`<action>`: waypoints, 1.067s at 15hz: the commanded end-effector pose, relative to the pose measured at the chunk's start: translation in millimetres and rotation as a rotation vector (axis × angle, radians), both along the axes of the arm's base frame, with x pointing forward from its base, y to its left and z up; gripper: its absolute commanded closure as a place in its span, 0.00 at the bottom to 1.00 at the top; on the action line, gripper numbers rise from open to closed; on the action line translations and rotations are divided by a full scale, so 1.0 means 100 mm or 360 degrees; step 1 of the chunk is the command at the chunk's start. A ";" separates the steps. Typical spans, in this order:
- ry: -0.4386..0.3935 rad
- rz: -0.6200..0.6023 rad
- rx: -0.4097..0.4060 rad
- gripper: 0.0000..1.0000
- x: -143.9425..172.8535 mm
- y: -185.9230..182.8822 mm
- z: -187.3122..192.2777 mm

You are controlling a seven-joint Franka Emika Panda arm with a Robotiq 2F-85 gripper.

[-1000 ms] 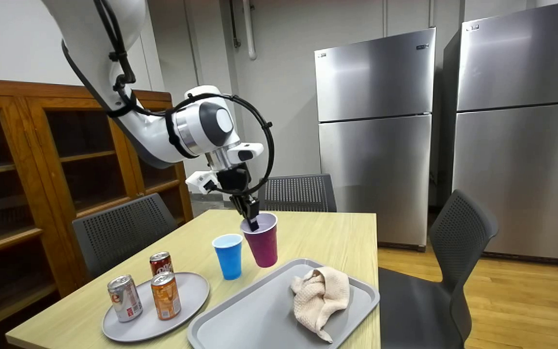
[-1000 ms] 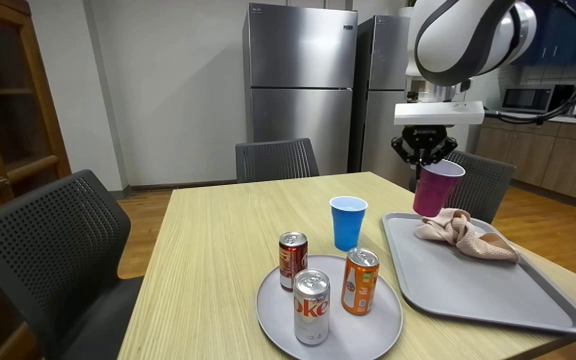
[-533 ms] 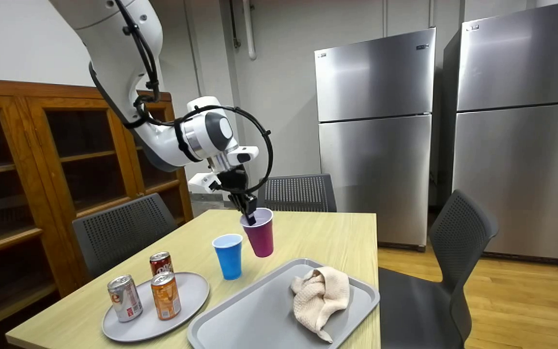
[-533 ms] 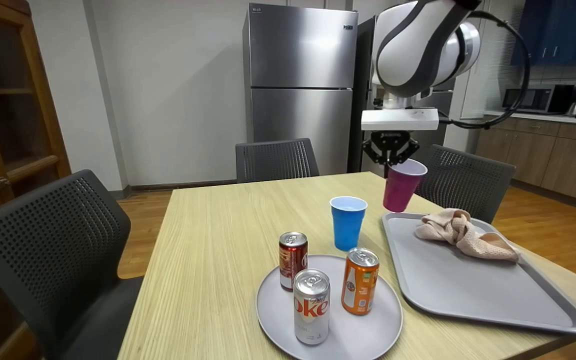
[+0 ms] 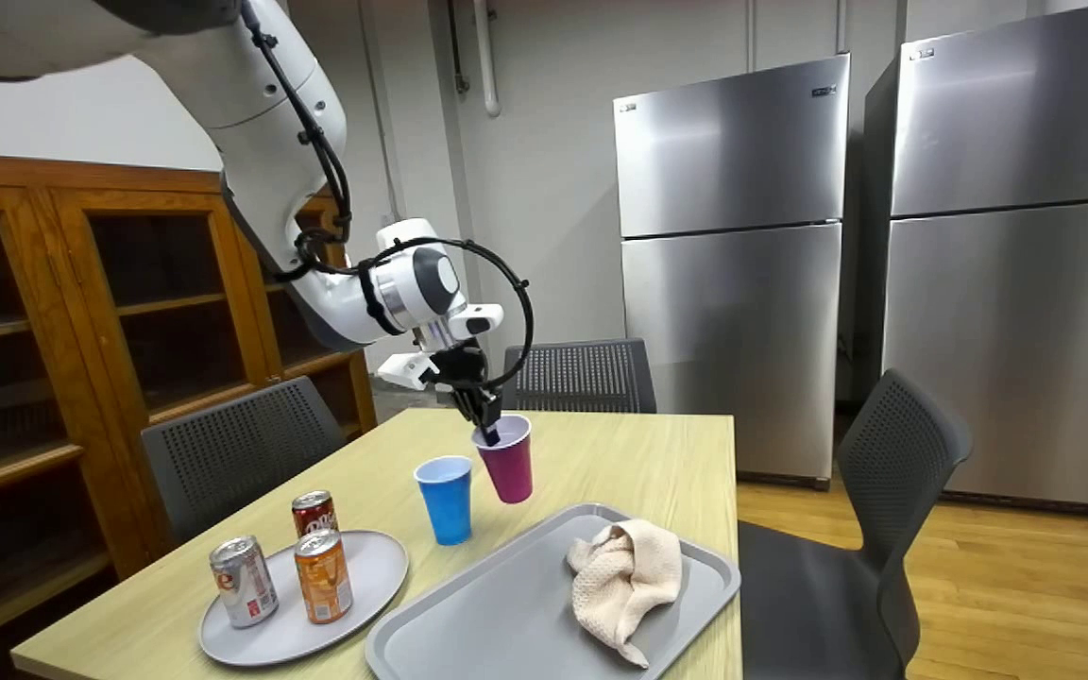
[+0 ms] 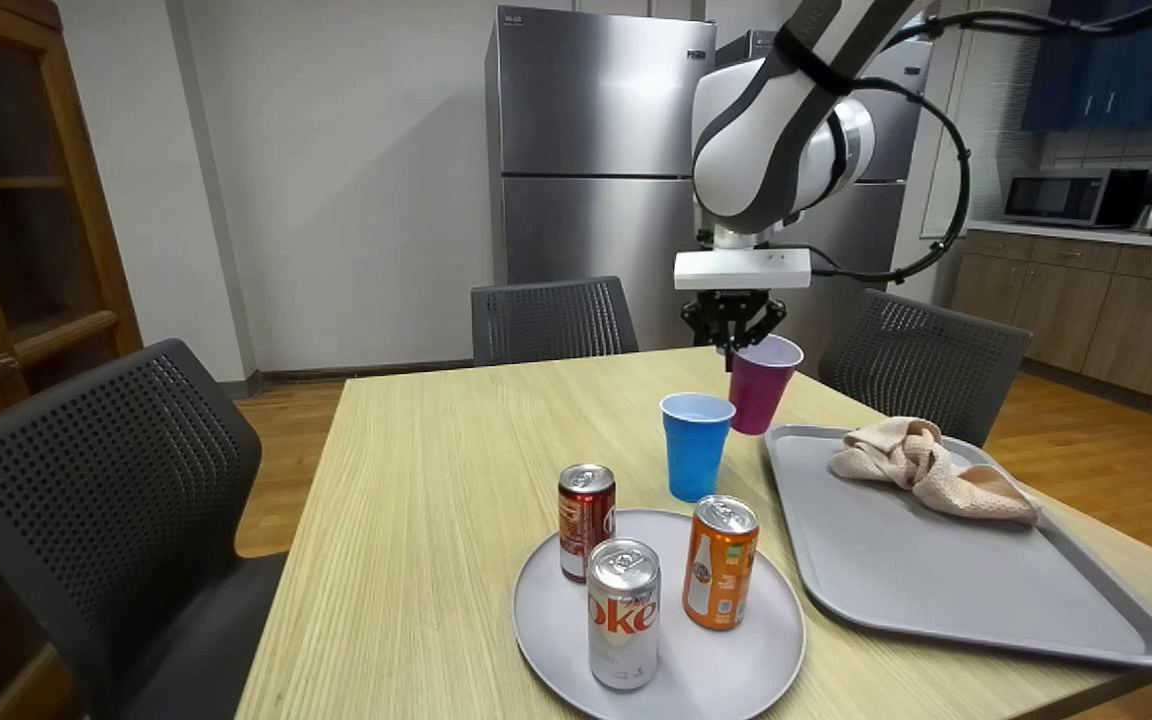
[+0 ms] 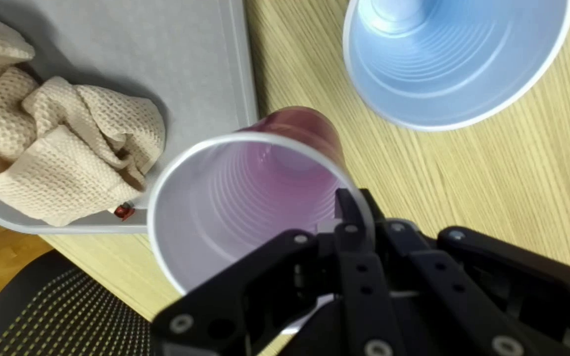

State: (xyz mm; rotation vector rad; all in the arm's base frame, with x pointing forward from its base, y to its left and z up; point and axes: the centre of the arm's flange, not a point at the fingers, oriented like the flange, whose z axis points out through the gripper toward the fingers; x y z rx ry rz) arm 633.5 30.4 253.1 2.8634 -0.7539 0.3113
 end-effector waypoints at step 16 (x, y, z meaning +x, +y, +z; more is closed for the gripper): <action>0.0129 -0.0090 -0.0005 0.71 0.58 0.05 -0.49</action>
